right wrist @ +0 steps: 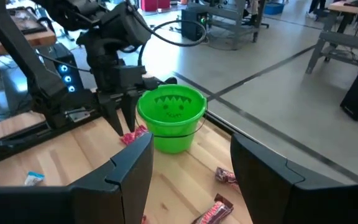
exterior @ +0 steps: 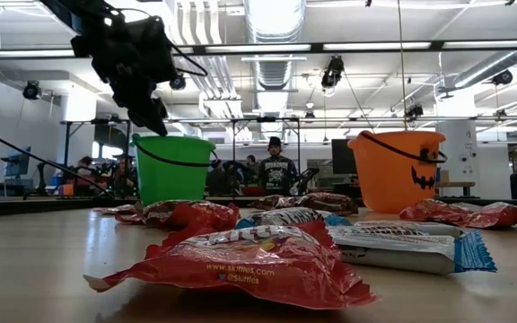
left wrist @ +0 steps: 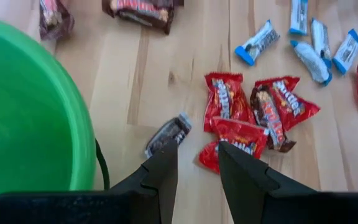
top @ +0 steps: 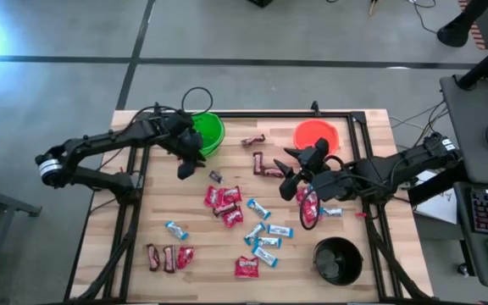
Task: Sort candy
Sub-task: Put the white candy into the green bucket
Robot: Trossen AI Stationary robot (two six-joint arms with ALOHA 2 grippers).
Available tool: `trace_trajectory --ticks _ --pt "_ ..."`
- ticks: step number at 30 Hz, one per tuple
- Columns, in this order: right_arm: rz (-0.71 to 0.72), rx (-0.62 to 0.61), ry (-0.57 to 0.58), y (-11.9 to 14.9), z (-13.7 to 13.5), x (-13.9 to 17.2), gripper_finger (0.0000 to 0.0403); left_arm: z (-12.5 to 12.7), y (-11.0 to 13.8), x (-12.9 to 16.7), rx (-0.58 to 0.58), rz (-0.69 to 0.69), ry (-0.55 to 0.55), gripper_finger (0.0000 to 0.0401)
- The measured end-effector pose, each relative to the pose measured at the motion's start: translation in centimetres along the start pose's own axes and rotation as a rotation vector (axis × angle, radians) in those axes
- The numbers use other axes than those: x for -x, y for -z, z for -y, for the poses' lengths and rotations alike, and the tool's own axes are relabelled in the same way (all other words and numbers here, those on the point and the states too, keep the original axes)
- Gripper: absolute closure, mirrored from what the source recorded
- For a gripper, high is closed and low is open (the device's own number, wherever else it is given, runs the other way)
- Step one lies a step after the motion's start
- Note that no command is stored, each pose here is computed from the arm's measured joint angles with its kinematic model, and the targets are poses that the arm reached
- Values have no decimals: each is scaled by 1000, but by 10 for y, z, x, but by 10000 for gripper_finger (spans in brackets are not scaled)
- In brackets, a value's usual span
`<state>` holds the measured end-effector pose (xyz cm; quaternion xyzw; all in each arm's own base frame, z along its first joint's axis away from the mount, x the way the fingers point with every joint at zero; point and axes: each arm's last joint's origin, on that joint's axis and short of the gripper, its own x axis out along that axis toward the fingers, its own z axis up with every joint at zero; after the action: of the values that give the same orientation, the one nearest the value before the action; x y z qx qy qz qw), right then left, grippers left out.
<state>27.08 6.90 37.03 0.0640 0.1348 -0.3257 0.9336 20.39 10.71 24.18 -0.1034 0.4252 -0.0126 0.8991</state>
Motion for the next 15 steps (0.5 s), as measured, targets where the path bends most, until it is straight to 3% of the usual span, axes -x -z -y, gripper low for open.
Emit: trace_trajectory --ticks 5,15 --pt "-22 32 10 3 1 0 199 2 -16 13 93 53 -15 312" --pt "-48 71 24 7 4 0 199 36 -65 73 24 -94 55 302"
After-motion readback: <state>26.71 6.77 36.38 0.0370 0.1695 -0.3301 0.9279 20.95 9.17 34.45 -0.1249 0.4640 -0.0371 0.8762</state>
